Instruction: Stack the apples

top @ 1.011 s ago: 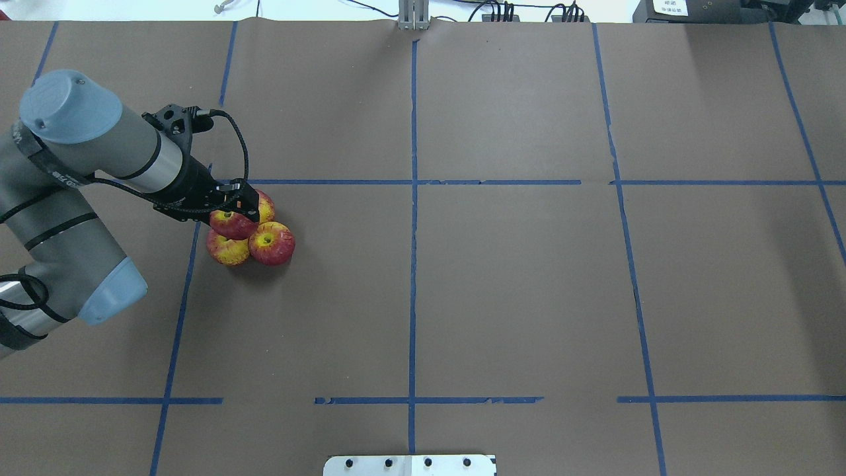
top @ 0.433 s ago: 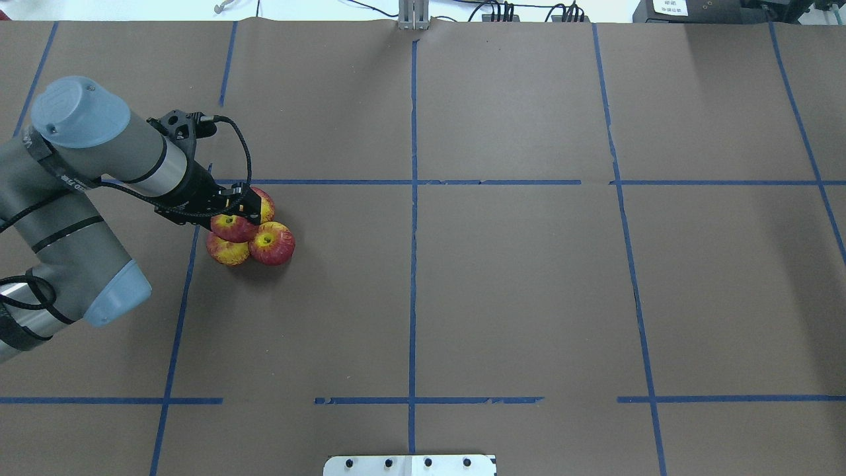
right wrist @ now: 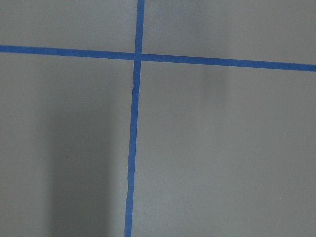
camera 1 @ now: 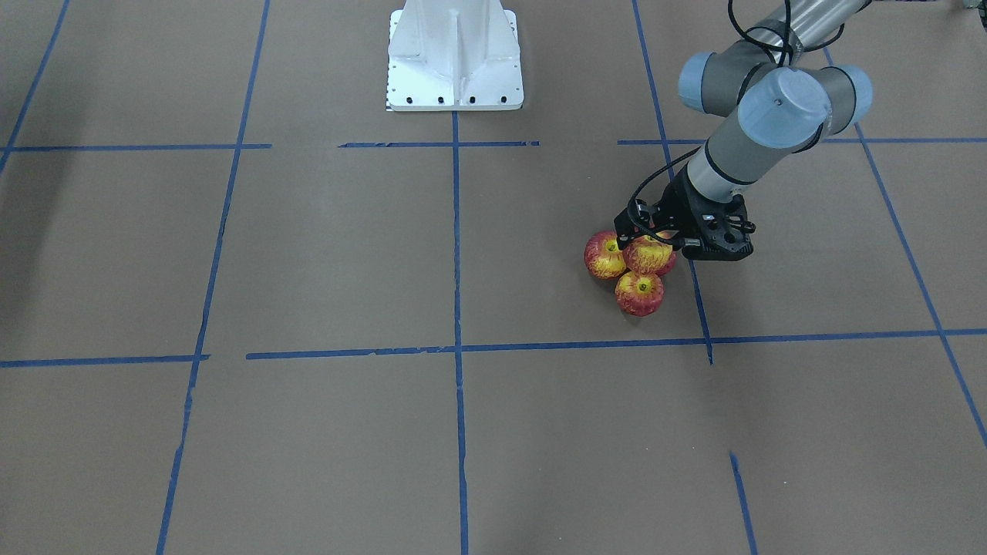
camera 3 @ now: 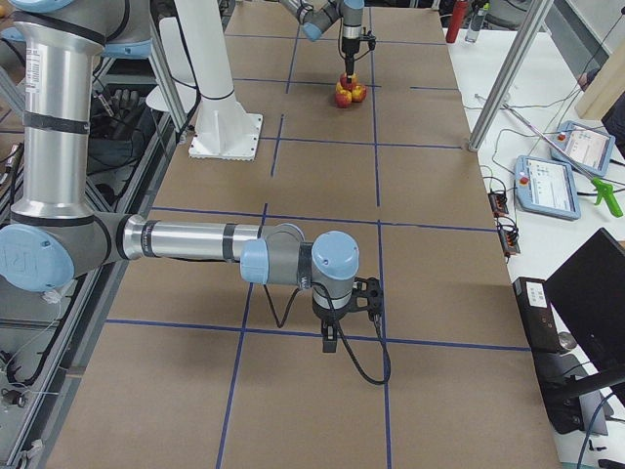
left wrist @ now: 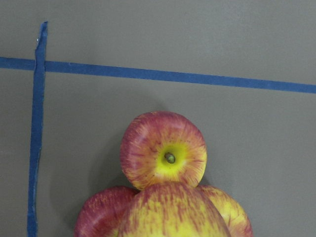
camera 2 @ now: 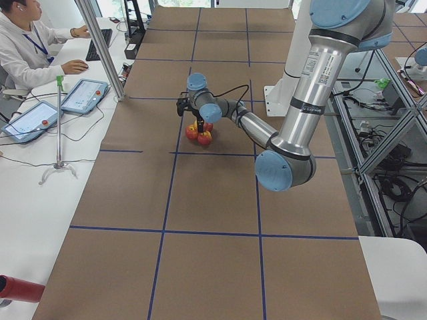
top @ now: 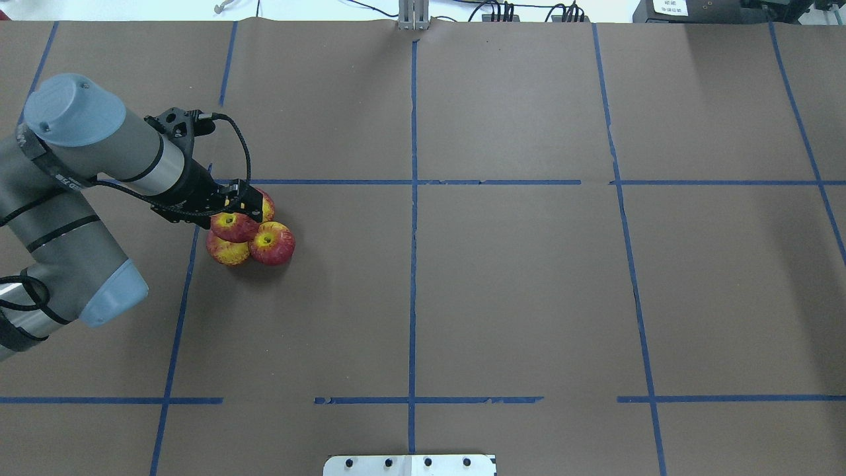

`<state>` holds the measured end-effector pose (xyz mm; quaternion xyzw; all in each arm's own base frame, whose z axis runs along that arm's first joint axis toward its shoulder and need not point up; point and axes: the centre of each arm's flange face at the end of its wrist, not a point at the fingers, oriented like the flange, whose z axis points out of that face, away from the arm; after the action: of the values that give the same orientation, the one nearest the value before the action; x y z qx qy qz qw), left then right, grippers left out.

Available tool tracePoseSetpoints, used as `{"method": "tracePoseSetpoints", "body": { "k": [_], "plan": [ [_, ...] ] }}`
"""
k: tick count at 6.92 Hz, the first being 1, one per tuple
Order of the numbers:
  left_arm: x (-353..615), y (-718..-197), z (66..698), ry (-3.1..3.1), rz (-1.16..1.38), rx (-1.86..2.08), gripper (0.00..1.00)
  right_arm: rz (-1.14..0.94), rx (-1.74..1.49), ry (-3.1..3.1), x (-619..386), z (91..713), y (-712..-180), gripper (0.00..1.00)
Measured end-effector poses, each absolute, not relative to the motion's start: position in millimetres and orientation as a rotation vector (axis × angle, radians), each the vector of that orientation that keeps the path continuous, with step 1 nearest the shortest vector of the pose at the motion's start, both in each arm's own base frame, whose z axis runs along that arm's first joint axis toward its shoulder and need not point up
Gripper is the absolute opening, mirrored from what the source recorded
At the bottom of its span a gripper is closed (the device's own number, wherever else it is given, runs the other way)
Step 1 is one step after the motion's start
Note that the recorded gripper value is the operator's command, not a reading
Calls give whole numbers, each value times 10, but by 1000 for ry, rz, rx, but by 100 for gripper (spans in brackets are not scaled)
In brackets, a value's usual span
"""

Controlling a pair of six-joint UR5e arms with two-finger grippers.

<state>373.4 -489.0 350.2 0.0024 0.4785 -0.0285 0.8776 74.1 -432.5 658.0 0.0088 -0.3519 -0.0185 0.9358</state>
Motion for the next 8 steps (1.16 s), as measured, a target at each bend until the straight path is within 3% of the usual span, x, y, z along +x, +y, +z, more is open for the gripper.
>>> {"method": "tracePoseSetpoints", "body": {
  "k": [4,8],
  "plan": [
    [2288,-5202,3086,879,-3,160,100,-37,18,-719,741,6580,-4325,100],
    [339,-5421,4546,678,274,279,100,-37,18,-719,741,6580,-4325,100]
  ]
}}
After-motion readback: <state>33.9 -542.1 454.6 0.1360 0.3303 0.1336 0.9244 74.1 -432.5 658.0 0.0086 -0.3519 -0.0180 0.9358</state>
